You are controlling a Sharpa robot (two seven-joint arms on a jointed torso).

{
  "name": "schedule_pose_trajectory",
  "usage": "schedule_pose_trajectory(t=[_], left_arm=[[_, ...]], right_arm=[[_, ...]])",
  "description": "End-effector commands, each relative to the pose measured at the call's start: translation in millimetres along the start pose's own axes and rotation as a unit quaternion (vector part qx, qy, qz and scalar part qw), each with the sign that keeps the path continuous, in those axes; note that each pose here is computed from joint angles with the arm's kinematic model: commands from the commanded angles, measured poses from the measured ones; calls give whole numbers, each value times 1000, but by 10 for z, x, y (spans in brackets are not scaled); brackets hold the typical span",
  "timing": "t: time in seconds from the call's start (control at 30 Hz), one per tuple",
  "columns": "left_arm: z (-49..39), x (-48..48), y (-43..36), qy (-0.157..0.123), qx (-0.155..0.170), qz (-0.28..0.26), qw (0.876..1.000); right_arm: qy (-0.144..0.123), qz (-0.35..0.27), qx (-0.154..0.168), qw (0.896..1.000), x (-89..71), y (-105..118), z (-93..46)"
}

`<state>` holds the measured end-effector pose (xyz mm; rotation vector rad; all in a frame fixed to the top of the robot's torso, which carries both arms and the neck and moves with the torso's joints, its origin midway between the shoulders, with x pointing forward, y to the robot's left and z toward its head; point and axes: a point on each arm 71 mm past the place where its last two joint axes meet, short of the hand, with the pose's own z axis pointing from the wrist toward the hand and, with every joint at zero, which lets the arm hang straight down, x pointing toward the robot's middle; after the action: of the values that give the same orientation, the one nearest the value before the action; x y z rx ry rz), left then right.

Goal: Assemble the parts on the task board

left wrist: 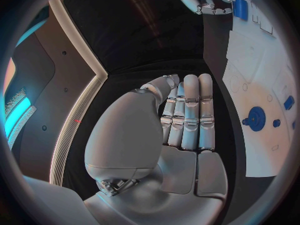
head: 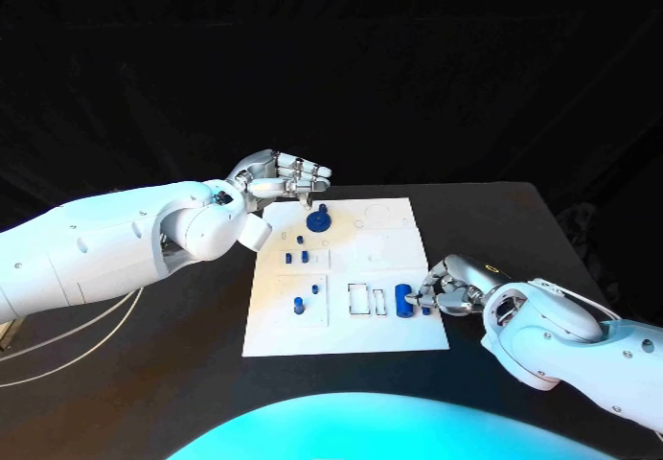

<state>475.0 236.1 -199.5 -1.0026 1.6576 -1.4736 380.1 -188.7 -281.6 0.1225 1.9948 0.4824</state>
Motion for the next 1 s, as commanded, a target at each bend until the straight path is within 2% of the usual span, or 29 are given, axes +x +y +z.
schedule_pose_trajectory(t=[0.03, 0.4, 0.73, 1.0], left_arm=[[3, 21, -13, 9, 4, -6, 1000], [-3, 13, -13, 8, 4, -5, 1000], [-11, 7, -13, 8, 3, -7, 1000], [-19, 1, -12, 8, 2, -7, 1000]], right_arm=[[-16, -9, 5, 1000, 19, 12, 26], [-13, -17, -7, 1000, 96, 107, 90], [26, -34, 2, 999, 285, 92, 153], [35, -43, 8, 998, 351, 80, 203]])
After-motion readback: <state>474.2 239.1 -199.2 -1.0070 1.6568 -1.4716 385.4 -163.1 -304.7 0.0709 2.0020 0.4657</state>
